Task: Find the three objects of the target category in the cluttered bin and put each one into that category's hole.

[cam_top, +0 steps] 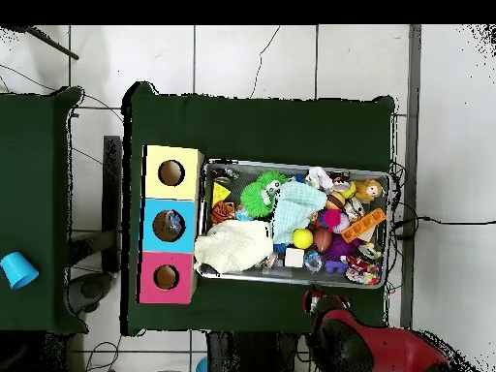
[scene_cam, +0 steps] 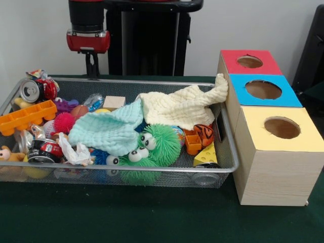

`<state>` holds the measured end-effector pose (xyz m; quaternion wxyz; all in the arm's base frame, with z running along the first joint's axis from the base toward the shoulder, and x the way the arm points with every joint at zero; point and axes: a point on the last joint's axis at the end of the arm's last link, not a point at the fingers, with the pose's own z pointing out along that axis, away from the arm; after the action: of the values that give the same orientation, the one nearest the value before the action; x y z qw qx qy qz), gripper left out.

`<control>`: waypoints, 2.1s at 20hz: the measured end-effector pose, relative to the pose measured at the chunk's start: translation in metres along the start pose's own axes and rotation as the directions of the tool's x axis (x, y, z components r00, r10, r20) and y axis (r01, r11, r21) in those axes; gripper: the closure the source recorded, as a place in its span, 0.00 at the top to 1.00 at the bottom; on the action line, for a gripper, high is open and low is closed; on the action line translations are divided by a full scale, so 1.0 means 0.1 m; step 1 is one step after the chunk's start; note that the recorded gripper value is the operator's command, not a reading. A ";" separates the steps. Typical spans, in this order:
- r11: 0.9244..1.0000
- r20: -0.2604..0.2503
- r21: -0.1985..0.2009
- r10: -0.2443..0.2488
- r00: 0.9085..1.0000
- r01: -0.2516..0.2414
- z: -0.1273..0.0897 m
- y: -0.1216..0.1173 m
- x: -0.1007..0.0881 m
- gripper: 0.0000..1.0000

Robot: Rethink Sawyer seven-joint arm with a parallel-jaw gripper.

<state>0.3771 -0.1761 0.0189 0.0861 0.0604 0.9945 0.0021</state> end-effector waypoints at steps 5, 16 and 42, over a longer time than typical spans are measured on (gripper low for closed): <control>1.000 -0.015 -0.014 0.005 1.000 -0.005 0.05 0.03 0.06 1.00; 1.000 -0.020 -0.017 0.015 1.000 -0.015 0.07 0.01 0.09 1.00; 0.998 -0.110 -0.050 -0.038 0.993 0.032 0.26 0.20 0.47 1.00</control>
<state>0.3384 -0.1504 -0.0141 0.0323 0.0407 0.9983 0.0278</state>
